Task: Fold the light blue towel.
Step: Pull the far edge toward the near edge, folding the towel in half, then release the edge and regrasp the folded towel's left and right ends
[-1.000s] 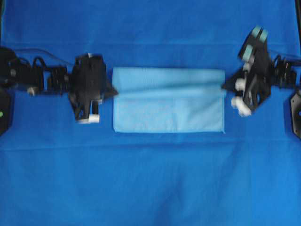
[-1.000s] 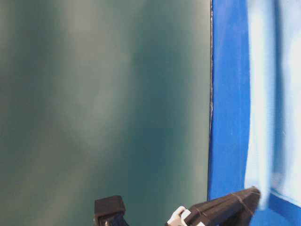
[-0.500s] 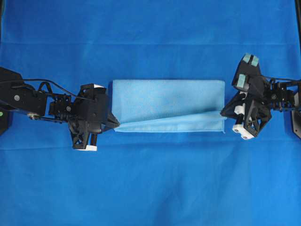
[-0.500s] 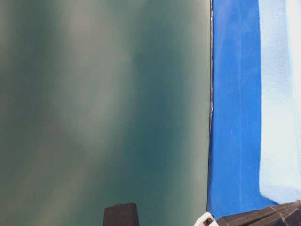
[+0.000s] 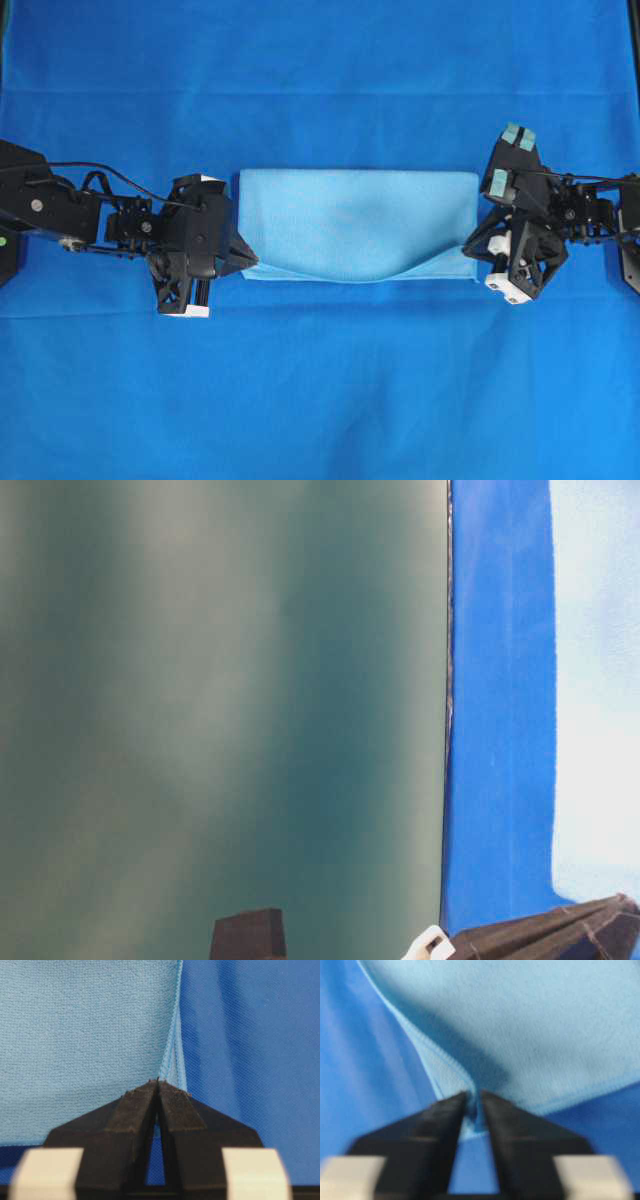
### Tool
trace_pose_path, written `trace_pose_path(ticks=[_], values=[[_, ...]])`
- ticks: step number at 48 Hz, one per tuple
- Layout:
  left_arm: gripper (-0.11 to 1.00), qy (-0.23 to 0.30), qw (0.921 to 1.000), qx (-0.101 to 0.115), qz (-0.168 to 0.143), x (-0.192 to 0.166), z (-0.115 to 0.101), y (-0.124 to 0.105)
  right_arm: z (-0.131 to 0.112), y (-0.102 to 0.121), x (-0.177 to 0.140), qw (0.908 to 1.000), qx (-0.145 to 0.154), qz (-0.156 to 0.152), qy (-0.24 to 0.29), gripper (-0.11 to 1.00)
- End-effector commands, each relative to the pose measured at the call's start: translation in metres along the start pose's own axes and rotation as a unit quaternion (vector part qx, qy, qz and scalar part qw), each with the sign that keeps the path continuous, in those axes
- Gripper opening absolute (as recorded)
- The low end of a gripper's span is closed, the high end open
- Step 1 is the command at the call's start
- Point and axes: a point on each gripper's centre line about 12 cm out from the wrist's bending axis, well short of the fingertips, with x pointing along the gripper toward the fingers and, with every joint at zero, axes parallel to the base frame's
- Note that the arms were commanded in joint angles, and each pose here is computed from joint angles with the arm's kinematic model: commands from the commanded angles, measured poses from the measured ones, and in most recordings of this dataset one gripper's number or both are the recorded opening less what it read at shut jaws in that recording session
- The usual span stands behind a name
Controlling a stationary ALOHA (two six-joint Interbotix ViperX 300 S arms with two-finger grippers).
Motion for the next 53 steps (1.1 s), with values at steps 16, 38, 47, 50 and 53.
trace_pose_path(ticks=[16,38,47,50,53], values=[[0.62,-0.048,0.9985,0.019,0.017,-0.026,0.032,0.014,0.021,0.017,-0.026,0.999,-0.036,0.016,-0.023,0.61],[0.61,-0.009,0.9965,0.017,0.081,-0.005,0.019,0.073,0.042,-0.059,-0.021,0.9945,-0.018,-0.097,-0.036,0.61],[0.61,0.005,0.9953,0.01,0.096,0.004,0.011,0.089,0.041,-0.079,-0.005,0.9928,-0.01,-0.118,-0.02,0.61],[0.61,0.01,0.9944,0.003,0.106,0.005,0.006,0.098,0.04,-0.084,0.001,0.9925,-0.009,-0.12,-0.017,0.61],[0.61,0.018,0.9938,-0.002,0.11,0.008,-0.001,0.103,0.039,-0.089,0.006,0.9923,-0.007,-0.123,-0.015,0.61]])
